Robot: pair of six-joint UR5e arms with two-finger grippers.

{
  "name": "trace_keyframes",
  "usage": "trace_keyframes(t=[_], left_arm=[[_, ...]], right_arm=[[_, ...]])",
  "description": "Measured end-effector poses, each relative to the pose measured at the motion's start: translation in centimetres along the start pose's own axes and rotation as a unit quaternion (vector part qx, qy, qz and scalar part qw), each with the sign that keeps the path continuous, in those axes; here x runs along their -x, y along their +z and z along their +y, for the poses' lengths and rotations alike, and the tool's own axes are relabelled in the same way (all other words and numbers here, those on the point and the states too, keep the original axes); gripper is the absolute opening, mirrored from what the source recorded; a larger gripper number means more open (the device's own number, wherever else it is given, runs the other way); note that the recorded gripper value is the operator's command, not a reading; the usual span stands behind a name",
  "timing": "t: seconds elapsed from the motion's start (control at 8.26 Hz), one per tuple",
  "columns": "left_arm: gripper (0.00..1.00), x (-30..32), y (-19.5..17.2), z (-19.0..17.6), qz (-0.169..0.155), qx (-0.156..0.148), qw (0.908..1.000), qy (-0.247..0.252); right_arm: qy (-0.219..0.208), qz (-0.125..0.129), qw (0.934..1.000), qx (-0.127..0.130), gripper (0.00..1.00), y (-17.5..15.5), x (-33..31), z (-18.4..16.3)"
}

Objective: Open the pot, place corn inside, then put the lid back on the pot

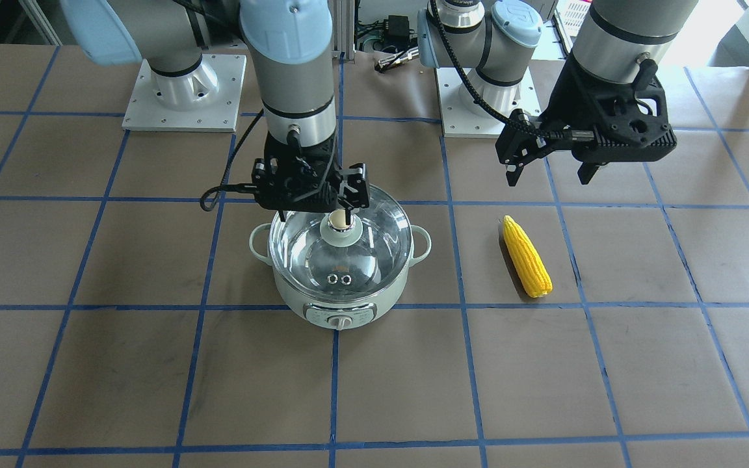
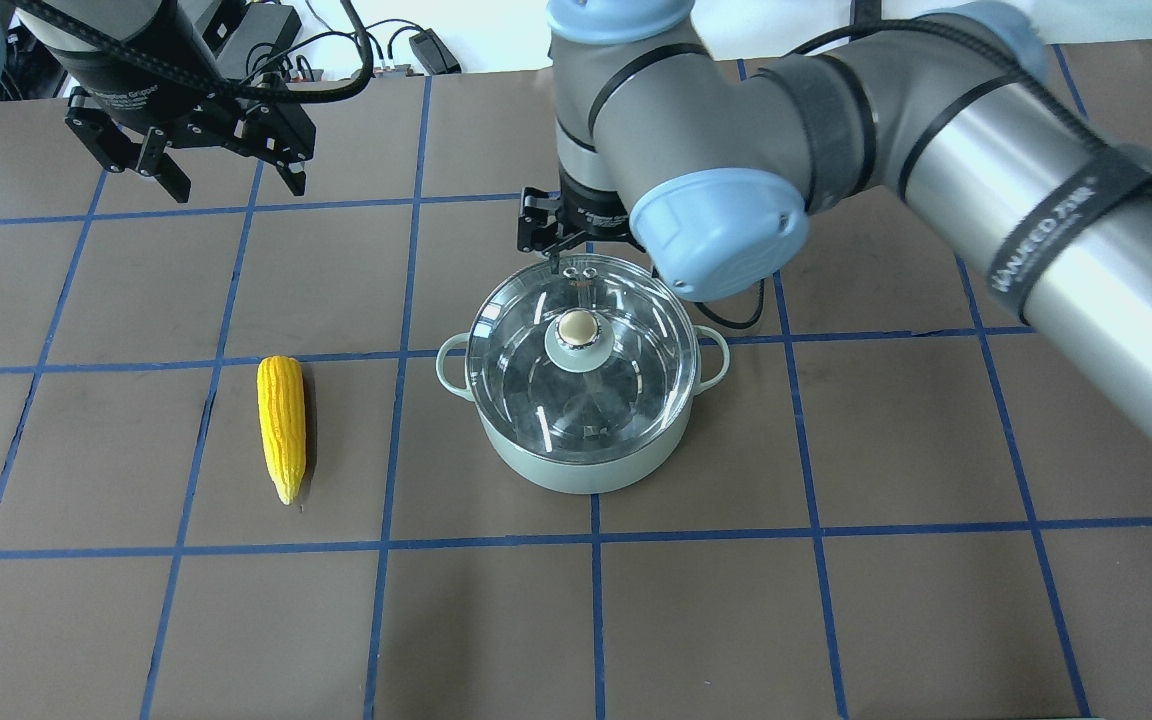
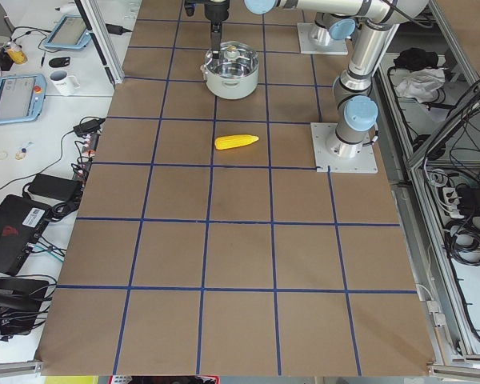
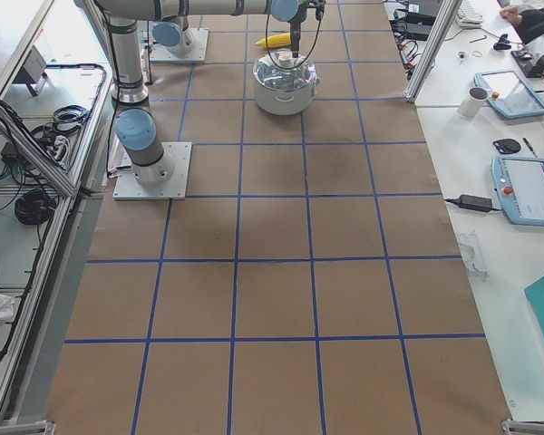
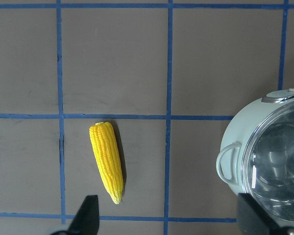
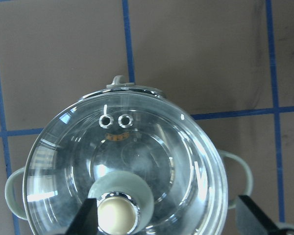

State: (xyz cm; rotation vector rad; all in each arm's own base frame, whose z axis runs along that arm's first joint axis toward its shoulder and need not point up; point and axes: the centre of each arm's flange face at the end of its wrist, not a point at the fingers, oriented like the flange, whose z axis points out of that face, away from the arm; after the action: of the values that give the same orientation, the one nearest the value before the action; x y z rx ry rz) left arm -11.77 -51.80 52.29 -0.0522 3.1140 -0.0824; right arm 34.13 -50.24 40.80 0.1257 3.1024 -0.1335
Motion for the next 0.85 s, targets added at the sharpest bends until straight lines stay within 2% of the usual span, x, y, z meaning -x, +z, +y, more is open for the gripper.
trace_keyframes(t=[0.12,0.36,0.85], left_arm=[[1.0,0.1,0.6,-0.3,0.0,0.006,1.0,0.0],[1.0,2.2,1.7,-0.9,-0.002,0.021,0.9996,-0.018],[1.0,6.3,3.7,0.5,0.002,0.078,0.995,-0.063]], right_arm=[[0.001,0.002,1.0,0.008,1.0,2.7,1.7,0.0],[0.006,0.009,0.9997,0.023,1.0,5.6,2.7,0.2],[0.007,0.019,0.9989,0.043,0.97,6.7,2.6,0.9]])
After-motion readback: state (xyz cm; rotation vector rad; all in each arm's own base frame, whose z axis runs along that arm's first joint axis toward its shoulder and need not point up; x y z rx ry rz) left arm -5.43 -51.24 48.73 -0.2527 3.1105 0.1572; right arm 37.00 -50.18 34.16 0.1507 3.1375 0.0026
